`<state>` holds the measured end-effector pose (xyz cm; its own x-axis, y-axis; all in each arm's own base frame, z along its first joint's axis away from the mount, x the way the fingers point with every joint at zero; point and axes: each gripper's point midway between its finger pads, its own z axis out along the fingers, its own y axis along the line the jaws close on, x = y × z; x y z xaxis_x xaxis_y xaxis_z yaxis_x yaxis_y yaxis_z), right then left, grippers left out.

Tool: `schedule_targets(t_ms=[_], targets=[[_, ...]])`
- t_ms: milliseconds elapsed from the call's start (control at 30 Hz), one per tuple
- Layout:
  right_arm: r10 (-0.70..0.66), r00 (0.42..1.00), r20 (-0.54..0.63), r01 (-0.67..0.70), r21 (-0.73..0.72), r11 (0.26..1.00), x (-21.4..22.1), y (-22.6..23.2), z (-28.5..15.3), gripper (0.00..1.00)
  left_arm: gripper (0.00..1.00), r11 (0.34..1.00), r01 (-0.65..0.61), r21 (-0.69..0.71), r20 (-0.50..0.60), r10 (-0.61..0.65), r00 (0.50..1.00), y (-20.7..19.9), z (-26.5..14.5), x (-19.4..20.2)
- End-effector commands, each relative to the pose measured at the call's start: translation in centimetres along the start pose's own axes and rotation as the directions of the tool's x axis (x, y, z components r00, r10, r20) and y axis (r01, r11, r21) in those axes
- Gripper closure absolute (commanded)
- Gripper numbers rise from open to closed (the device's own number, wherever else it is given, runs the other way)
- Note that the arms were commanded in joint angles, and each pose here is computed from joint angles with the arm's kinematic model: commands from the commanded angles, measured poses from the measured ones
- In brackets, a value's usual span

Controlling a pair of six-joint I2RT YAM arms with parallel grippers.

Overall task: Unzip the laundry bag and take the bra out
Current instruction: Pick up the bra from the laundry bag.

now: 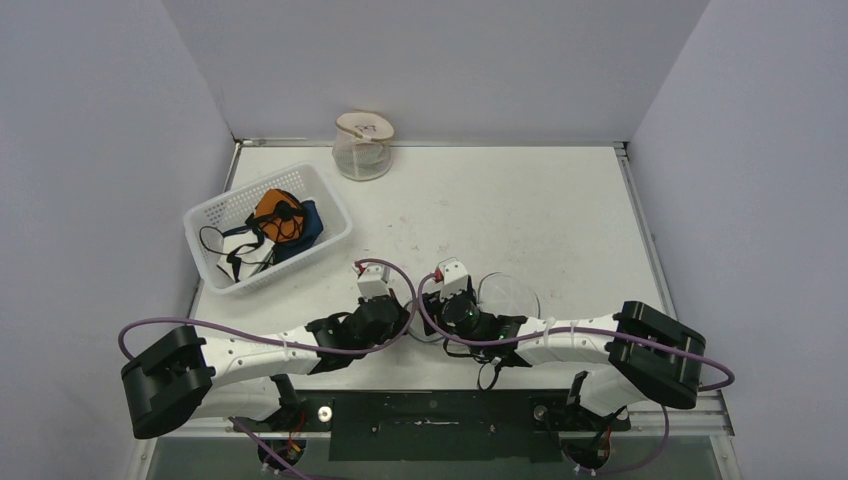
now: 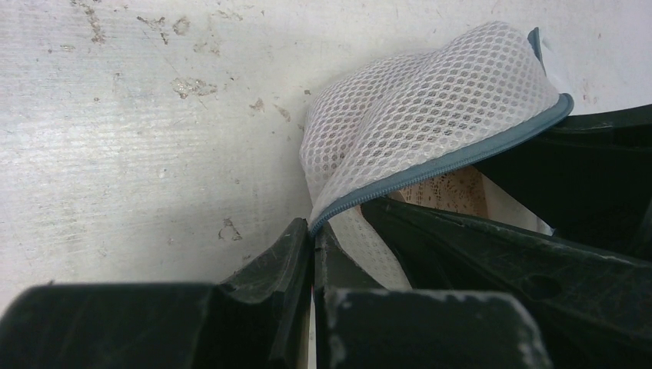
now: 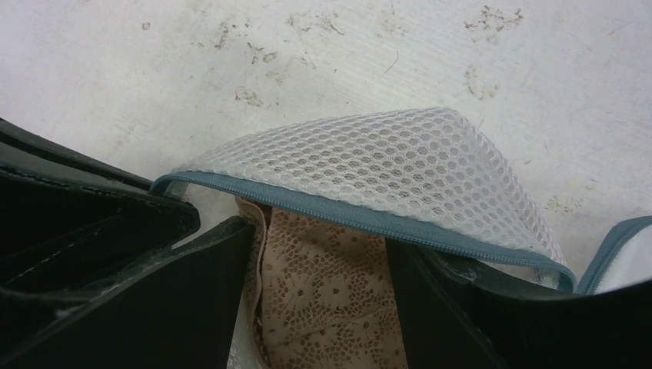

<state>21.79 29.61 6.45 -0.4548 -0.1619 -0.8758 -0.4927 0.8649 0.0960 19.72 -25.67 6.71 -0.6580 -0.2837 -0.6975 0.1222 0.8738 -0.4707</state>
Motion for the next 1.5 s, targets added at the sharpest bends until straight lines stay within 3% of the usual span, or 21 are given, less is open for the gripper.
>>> schedule_targets(t_ms=[0,200,500,667,833,1067,1300,1467], targets=[[0.032,0.997,0.068,-0.027,-0.069,0.997,-2.7,1.8,0.5,0.35,1.0,1.0,0.021,0.009,0.022,-0.021,1.0,-1.1,-0.1,-1.1],[0.023,0.999,0.032,-0.025,0.062,0.998,-1.5,-0.9,0.5,0.6,1.0,1.0,0.008,-0.025,-0.019,-0.008,1.0,0.3,0.0,0.4],[0.079,0.996,0.046,-0.086,0.178,0.98,-1.0,-4.8,-1.3,0.72,1.0,0.998,-0.006,-0.06,-0.05,0.003,0.999,1.4,-0.1,1.2],[0.104,0.991,0.088,-0.113,0.094,0.989,-1.9,-4.0,-2.4,0.7,1.0,0.999,-0.01,-0.054,-0.066,0.007,0.998,1.6,-0.2,1.7],[0.136,0.98,0.148,-0.132,-0.032,0.991,-3.8,-2.2,-3.9,0.56,1.0,1.0,-0.019,-0.013,-0.075,0.018,0.997,0.7,0.0,2.0],[0.062,0.987,0.148,-0.048,-0.097,0.994,-5.1,1.2,-4.7,0.39,1.0,1.0,-0.025,-0.002,-0.09,0.025,0.996,0.4,0.4,2.5],[-0.034,0.998,0.046,0.036,-0.046,0.998,-2.7,2.3,-2.9,0.39,1.0,1.0,-0.016,0.007,-0.084,0.016,0.996,0.0,0.5,2.3],[-0.028,0.998,0.056,0.027,0.018,0.999,-2.3,1.7,-1.6,0.42,1.0,1.0,-0.004,0.005,-0.079,0.004,0.997,0.2,0.2,2.2]])
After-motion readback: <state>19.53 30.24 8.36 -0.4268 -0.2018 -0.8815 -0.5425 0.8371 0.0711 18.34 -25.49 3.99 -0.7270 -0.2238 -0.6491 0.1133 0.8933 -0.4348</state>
